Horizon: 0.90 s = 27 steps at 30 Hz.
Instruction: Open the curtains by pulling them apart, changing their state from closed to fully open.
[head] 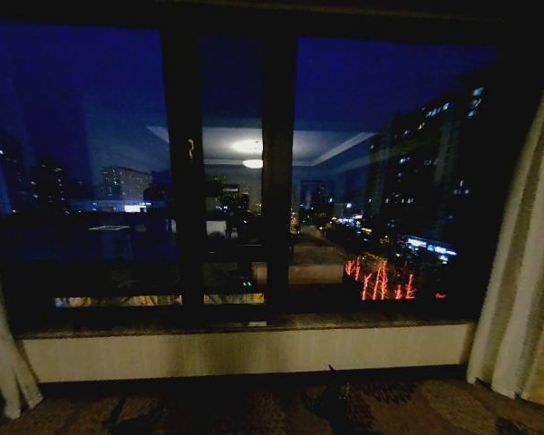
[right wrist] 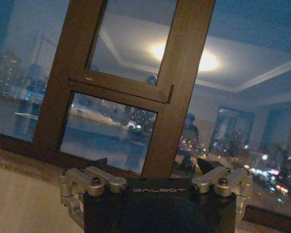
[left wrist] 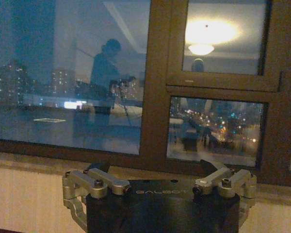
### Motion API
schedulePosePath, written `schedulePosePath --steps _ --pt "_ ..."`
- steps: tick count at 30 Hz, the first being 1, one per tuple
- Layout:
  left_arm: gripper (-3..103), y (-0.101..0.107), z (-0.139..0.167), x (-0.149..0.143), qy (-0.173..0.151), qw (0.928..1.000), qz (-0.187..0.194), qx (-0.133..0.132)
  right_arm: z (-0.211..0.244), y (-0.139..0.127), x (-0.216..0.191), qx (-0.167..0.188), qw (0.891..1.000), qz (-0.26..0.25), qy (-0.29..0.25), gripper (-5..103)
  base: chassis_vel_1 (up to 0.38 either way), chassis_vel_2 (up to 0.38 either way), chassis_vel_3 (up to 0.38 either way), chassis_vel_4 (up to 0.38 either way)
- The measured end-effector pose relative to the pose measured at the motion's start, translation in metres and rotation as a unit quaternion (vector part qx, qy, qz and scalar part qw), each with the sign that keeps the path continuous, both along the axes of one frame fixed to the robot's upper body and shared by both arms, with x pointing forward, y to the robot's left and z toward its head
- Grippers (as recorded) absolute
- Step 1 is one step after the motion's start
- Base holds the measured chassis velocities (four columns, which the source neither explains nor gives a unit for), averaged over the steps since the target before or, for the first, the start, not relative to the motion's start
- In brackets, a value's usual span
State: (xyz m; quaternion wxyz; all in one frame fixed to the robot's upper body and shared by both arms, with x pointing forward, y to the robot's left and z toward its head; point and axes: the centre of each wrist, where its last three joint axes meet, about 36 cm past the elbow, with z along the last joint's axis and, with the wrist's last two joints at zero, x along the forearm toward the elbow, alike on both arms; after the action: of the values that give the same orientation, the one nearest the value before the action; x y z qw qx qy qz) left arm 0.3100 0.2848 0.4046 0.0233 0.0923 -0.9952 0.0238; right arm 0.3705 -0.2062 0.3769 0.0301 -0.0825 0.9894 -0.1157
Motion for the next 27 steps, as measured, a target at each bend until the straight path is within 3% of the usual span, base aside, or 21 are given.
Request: schedulePosePath --steps 16,27 --pt "100 -0.0070 -0.0028 0.0011 -0.002 1.0000 -0.007 0.000 0.0012 -0.0018 0.0004 0.017 1.000 -0.004 -0.007 100 -0.055 0.038 0.048 -0.052" --pt "100 -0.0058 -0.0062 0.0035 -0.005 1.0000 -0.008 0.003 0.0014 -0.0012 0.0012 0.018 1.000 -0.005 -0.009 100 -0.171 0.175 0.161 -0.174"
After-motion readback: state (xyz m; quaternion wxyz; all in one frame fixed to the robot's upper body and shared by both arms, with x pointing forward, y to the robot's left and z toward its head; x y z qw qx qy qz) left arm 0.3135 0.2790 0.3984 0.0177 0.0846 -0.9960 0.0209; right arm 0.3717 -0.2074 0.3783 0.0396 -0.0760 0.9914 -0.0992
